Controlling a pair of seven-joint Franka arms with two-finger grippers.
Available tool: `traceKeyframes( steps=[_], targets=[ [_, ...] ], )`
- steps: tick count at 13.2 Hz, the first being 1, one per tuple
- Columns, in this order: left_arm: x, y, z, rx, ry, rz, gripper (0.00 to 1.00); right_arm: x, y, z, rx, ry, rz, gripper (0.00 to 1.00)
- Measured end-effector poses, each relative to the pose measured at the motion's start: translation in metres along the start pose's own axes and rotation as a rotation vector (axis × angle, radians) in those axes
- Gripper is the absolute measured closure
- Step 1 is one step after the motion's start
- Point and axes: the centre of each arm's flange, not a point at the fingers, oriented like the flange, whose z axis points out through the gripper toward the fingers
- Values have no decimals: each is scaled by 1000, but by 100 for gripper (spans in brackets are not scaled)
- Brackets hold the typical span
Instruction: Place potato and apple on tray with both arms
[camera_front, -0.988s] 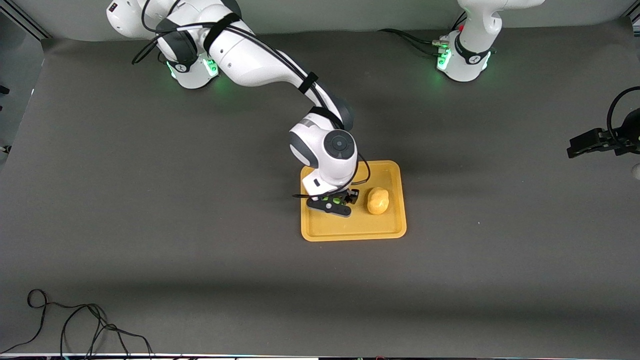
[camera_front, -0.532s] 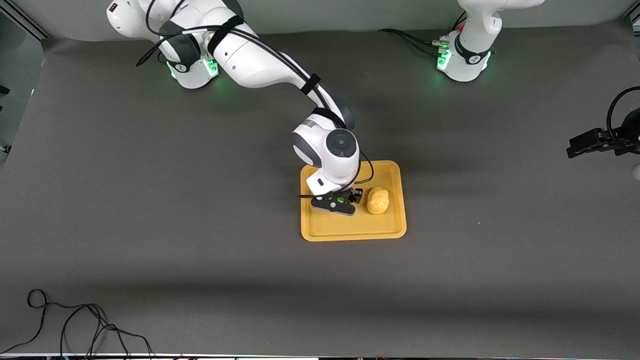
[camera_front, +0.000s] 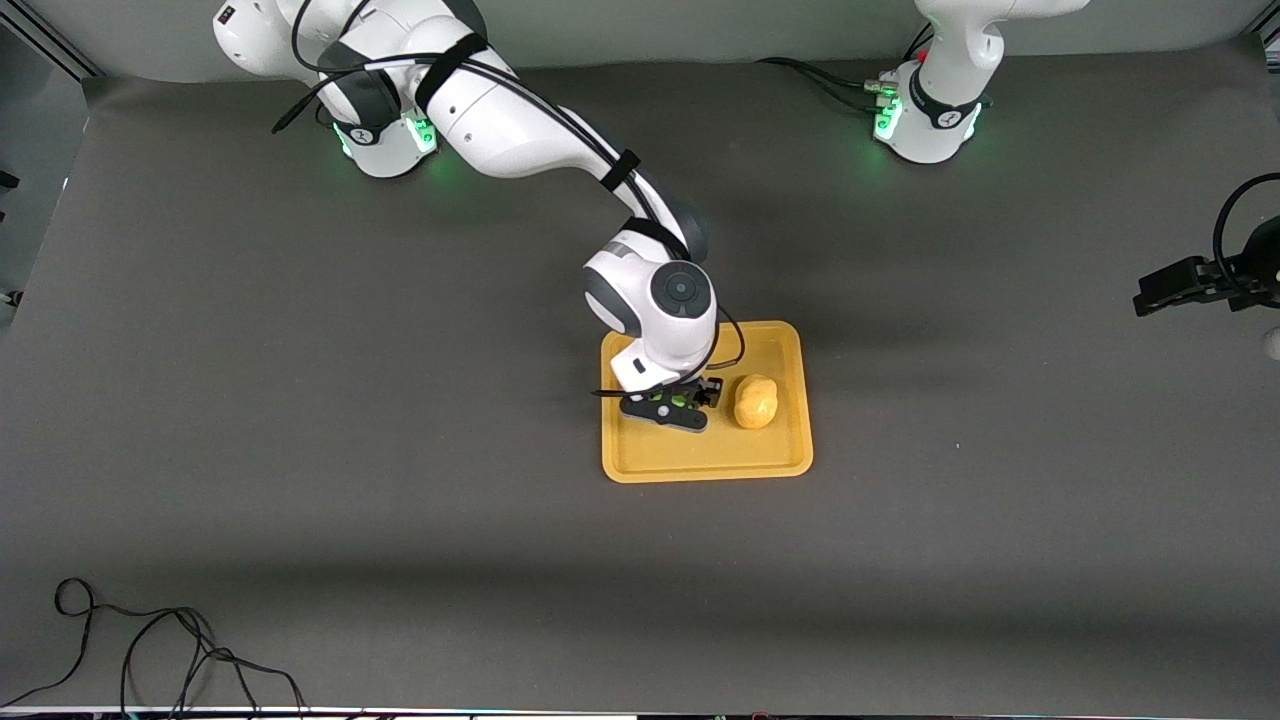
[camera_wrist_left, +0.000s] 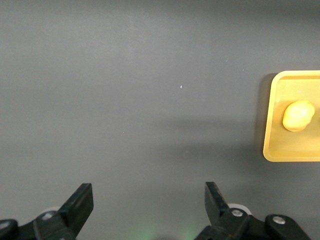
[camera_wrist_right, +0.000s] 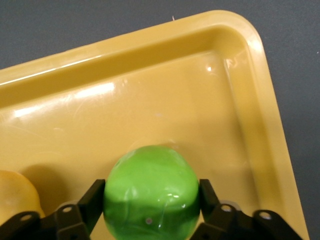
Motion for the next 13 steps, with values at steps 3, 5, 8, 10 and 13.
traceKeyframes(
  steps=[3,5,8,10,13],
  targets=[
    [0,0,0,0,0,0,0,8,0,-24,10,4,9,0],
    [0,0,0,0,0,0,0,14,2,-86,14,-17,27,0],
    [0,1,0,0,0,1,0,33,40,-228,20,-39,63,0],
    [0,1,0,0,0,1,0,56,91,-312,28,-46,16,0],
    [0,1,0,0,0,2,0,103,195,-381,-11,-101,-116,0]
  ],
)
